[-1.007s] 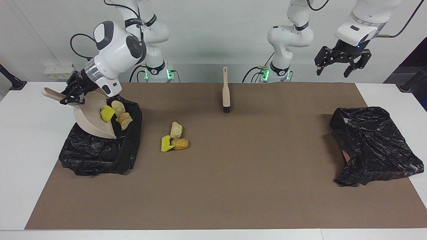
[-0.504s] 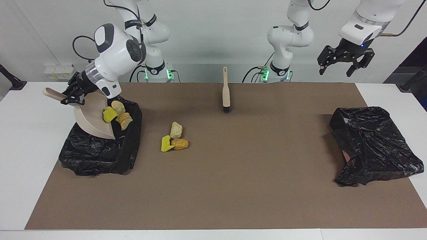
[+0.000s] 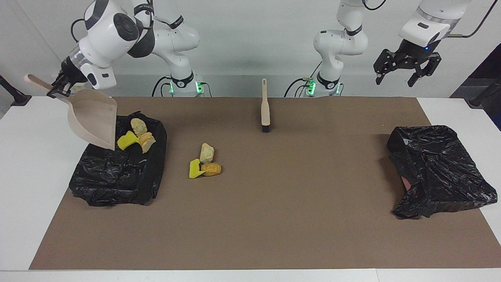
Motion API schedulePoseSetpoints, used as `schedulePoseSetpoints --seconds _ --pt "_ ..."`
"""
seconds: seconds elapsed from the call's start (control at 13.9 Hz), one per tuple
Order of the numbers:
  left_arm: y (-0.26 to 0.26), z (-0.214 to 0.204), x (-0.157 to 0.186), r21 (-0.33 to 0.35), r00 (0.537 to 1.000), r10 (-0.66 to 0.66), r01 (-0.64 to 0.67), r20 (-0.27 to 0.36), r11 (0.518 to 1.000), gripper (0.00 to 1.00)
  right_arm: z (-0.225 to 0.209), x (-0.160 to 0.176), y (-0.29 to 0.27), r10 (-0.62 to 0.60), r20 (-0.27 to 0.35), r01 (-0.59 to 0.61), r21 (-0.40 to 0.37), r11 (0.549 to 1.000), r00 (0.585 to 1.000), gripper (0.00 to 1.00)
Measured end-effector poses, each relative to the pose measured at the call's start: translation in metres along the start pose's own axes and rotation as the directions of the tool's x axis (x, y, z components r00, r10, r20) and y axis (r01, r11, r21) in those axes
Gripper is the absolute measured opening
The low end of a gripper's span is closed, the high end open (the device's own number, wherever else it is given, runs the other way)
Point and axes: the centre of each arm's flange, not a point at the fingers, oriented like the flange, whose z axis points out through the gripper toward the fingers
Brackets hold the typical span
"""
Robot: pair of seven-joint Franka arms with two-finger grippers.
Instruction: Sweep and dump trash in bin
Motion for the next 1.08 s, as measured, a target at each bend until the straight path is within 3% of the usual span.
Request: schedulePoseSetpoints --seconds 0.14,0.29,0.43,0.58,0.79,0.94,1.08 --pt "0.000 0.000 0.000 0.000 1.000 0.000 0.000 0.000 1.000 1.00 -0.007 -0.006 -0.013 0.102 -0.113 -0.097 0.054 0.994 0.988 0.32" --pt "0.000 0.000 0.000 0.000 1.000 0.000 0.000 0.000 1.000 1.00 -0.022 0.004 -0.015 0.234 -0.228 -0.214 0.110 0.971 0.945 0.32" --pt "0.000 0.000 0.000 0.000 1.000 0.000 0.000 0.000 1.000 1.00 -0.049 0.027 -0.013 0.362 -0.286 -0.328 0.161 0.931 0.887 0.32" --pt "0.000 0.000 0.000 0.000 1.000 0.000 0.000 0.000 1.000 1.00 -0.079 0.052 -0.012 0.492 -0.332 -0.439 0.225 0.870 0.804 0.32" --pt "0.000 0.000 0.000 0.000 1.000 0.000 0.000 0.000 1.000 1.00 -0.121 0.091 -0.013 0.729 -0.363 -0.598 0.418 0.684 0.580 0.32" --pt "0.000 0.000 0.000 0.000 1.000 0.000 0.000 0.000 1.000 1.00 -0.157 0.126 -0.015 0.838 -0.319 -0.643 0.538 0.545 0.443 0.32" --pt "0.000 0.000 0.000 0.000 1.000 0.000 0.000 0.000 1.000 1.00 -0.187 0.159 -0.010 0.922 -0.226 -0.655 0.651 0.384 0.316 0.32"
